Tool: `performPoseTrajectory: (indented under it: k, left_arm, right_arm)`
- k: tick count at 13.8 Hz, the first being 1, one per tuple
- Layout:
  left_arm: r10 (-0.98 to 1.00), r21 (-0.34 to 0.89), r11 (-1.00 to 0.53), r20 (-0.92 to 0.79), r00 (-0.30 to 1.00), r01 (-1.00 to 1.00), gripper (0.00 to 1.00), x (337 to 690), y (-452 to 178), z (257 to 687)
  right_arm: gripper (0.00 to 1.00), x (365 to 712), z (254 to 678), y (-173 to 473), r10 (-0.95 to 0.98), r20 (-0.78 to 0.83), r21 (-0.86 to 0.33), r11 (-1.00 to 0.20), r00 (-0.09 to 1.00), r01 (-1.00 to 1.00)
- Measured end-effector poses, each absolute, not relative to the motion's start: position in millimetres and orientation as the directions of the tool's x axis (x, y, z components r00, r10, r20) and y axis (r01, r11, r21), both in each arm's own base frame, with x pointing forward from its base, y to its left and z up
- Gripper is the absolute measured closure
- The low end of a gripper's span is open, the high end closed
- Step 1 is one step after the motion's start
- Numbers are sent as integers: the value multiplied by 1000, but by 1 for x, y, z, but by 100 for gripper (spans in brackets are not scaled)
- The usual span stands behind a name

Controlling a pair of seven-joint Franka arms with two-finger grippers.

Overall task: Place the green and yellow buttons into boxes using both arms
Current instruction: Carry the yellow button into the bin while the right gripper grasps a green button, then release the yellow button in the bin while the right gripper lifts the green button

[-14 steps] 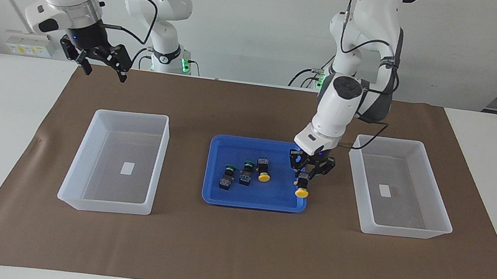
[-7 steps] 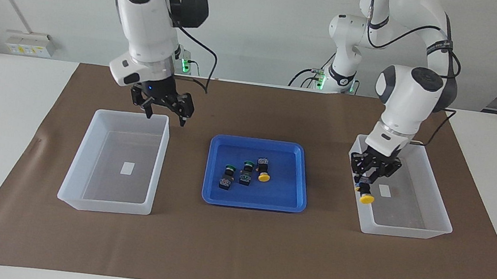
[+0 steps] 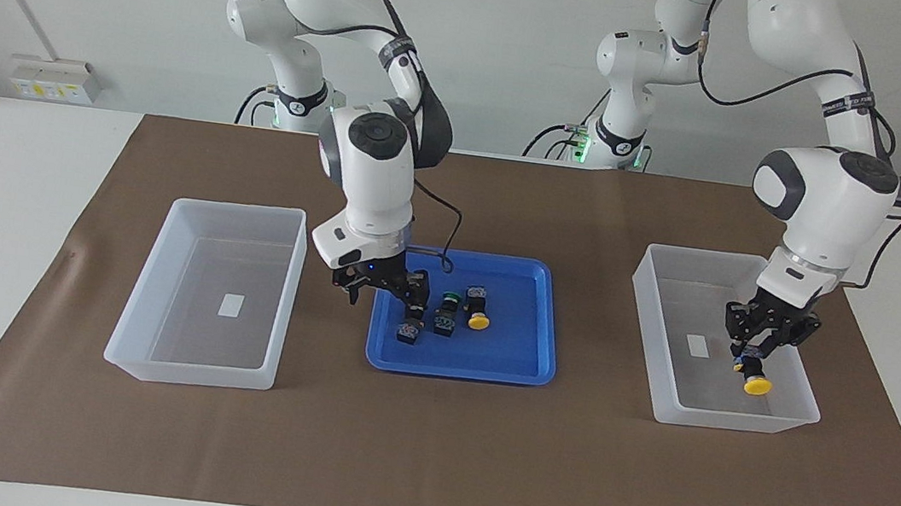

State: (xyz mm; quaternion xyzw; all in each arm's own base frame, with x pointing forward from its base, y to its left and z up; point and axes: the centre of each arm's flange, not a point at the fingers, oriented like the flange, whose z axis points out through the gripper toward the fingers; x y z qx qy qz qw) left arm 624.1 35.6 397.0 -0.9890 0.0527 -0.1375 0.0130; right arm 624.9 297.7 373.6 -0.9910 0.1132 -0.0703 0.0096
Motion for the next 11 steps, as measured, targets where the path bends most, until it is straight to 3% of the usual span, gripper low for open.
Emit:
performPoseTrajectory:
  k: [3, 6, 10, 11]
  left_arm:
    - [-113, -38, -994, 246, 963, -107, 57, 631, 33, 353]
    - [-121, -44, -993, 277, 953, -113, 57, 639, 28, 324]
    - [-125, -43, -992, 272, 954, -118, 57, 641, 25, 312]
    - [-129, -43, -992, 276, 952, -122, 52, 641, 23, 313]
  right_arm:
    - [0, 626, 344, 325, -230, 162, -45, -973, 959, -226]
    - [0, 630, 342, 324, -234, 172, -50, -972, 957, -229]
    - [1, 629, 330, 328, -228, 171, -47, -974, 958, -223]
    - [2, 629, 326, 330, -226, 167, -43, -974, 960, -222]
